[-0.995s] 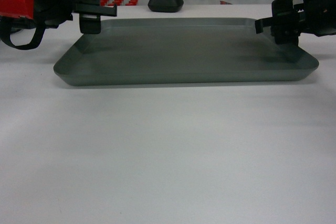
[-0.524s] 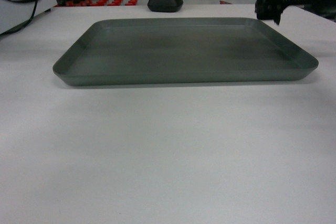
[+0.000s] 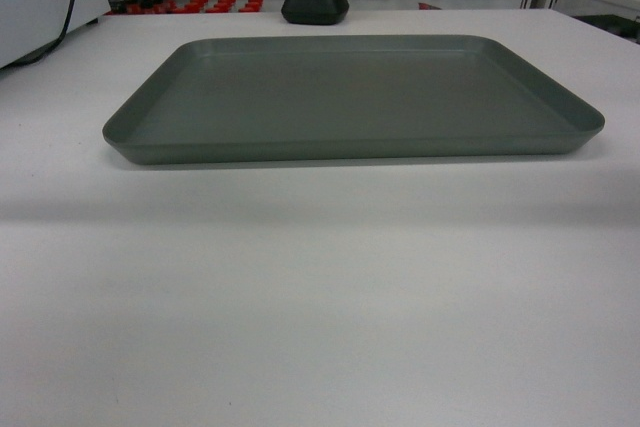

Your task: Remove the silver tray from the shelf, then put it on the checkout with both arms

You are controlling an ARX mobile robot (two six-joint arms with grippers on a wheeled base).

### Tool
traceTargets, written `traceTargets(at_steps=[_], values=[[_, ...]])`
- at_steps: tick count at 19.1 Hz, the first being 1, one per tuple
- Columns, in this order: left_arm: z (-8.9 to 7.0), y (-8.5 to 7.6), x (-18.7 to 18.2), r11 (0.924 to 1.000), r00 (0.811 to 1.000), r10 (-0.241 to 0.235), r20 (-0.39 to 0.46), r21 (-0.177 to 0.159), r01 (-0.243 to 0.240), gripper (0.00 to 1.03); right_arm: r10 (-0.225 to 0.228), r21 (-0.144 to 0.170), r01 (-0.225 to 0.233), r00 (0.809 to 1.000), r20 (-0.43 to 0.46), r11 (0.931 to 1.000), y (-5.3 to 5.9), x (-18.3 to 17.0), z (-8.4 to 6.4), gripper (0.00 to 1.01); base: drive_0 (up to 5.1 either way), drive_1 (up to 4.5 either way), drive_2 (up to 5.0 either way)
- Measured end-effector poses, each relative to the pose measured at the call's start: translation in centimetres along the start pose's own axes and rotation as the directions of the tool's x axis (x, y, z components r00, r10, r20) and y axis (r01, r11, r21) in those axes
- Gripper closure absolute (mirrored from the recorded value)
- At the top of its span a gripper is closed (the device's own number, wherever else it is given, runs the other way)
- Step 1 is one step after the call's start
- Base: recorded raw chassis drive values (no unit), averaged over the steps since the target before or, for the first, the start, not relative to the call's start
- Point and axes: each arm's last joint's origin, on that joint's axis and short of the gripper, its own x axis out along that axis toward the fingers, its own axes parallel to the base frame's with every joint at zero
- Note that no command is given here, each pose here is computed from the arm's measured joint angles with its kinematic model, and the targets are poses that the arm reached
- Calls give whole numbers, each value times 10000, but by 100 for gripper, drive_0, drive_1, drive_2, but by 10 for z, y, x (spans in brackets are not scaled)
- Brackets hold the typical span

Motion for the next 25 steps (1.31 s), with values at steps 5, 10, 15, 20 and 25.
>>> traceTargets(at_steps=[5, 10, 15, 20, 25], values=[[-75, 39, -58, 9996, 9997, 81, -225, 265, -75, 102, 19, -226, -9, 9990, 455, 9997, -21, -60, -66, 99, 0, 0, 0], [-94, 47, -75, 9995, 9993, 125, -348, 279, -115, 102, -131, -212, 142, 9984, 543, 9997, -36, -75, -83, 99, 0, 0, 0], [-104, 61, -88, 9991, 9991, 313, -283, 287, -305, 102, 26, -225, -14, 9986, 535, 9997, -35, -87, -97, 99, 0, 0, 0], [-113, 59, -98, 9996, 9994, 52, -340, 287, -42, 102, 29, -225, -17, 9987, 508, 9997, -35, -96, -106, 99, 0, 0, 0], [-119, 59, -106, 9996, 9994, 56, -344, 288, -46, 102, 39, -225, -28, 9988, 485, 9997, -35, -104, -114, 99, 0, 0, 0]])
